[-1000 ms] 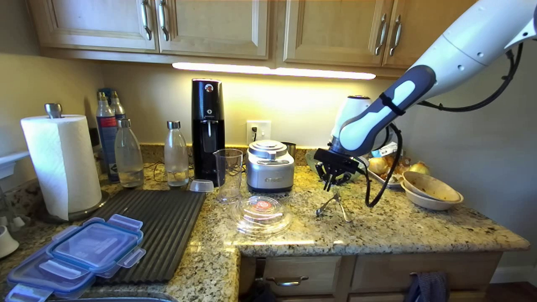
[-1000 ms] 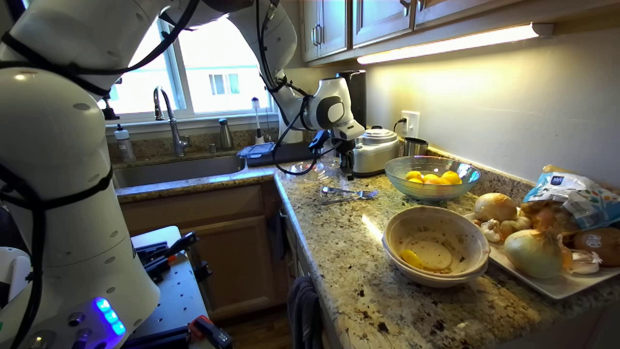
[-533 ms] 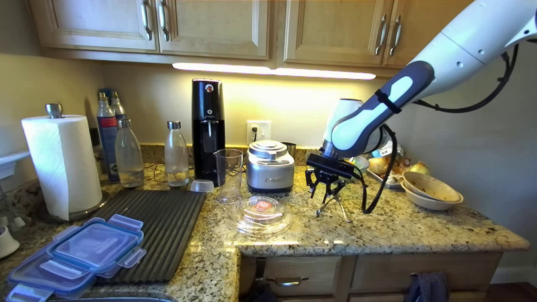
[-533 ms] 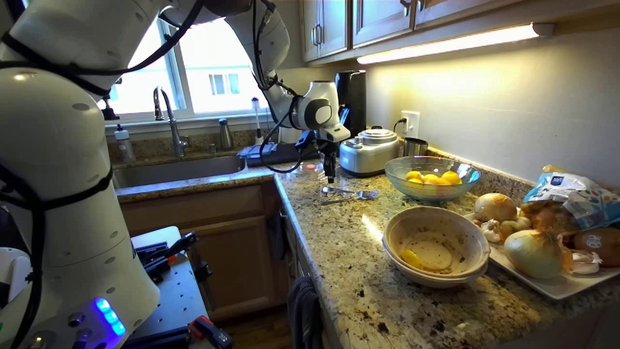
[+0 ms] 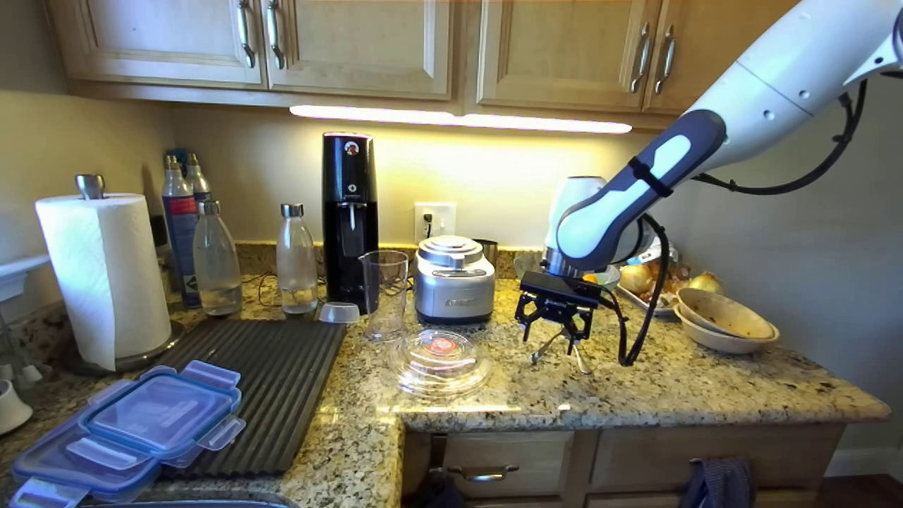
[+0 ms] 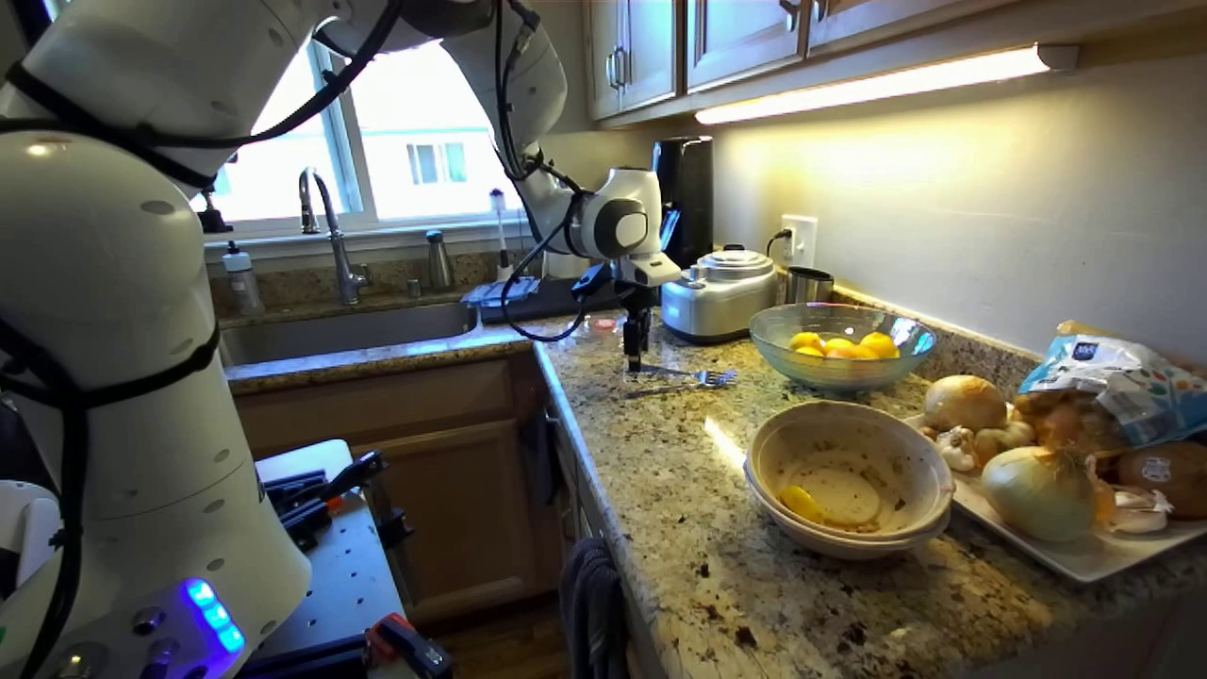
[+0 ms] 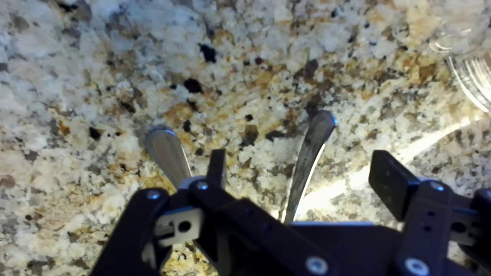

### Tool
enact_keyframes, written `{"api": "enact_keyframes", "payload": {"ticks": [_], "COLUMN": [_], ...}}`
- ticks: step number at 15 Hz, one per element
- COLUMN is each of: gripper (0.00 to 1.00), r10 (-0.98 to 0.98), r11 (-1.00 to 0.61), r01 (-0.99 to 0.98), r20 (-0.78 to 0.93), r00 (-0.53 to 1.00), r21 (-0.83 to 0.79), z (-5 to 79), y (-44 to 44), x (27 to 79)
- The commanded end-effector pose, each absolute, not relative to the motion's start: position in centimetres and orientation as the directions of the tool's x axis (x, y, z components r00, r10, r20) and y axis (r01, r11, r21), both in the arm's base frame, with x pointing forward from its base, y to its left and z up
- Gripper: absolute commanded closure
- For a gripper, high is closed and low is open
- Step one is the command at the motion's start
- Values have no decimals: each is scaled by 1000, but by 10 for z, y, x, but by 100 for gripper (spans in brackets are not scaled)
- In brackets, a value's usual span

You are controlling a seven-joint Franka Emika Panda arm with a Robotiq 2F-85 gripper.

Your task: Stack the white bowls together, then put the two forks on top of the bowls

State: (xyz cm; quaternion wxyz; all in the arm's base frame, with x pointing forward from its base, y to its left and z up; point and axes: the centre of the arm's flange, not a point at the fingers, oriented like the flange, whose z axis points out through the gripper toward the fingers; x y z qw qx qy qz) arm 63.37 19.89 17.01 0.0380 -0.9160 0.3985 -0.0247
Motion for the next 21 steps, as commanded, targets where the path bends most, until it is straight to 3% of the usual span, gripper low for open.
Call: {"api": "enact_keyframes", "payload": {"ticks": [1, 6, 7, 14, 18, 21], "gripper": [3, 29, 46, 91, 97, 93], "r10": [-762, -784, -787, -791, -793, -791], "r11": [-645, -618, -614, -608, -606, -609], "r01": [-761, -784, -787, -790, -792, -789], "r20": [-19, -32, -31, -28, -27, -11], "r00": [648, 620, 616, 611, 609, 612], "r21": [-67, -58, -59, -72, -76, -79], "z": [158, 143, 143, 152, 152, 157], "y": [197, 193, 193, 193, 191, 189], "x": [639, 644, 644, 649, 649, 648]}}
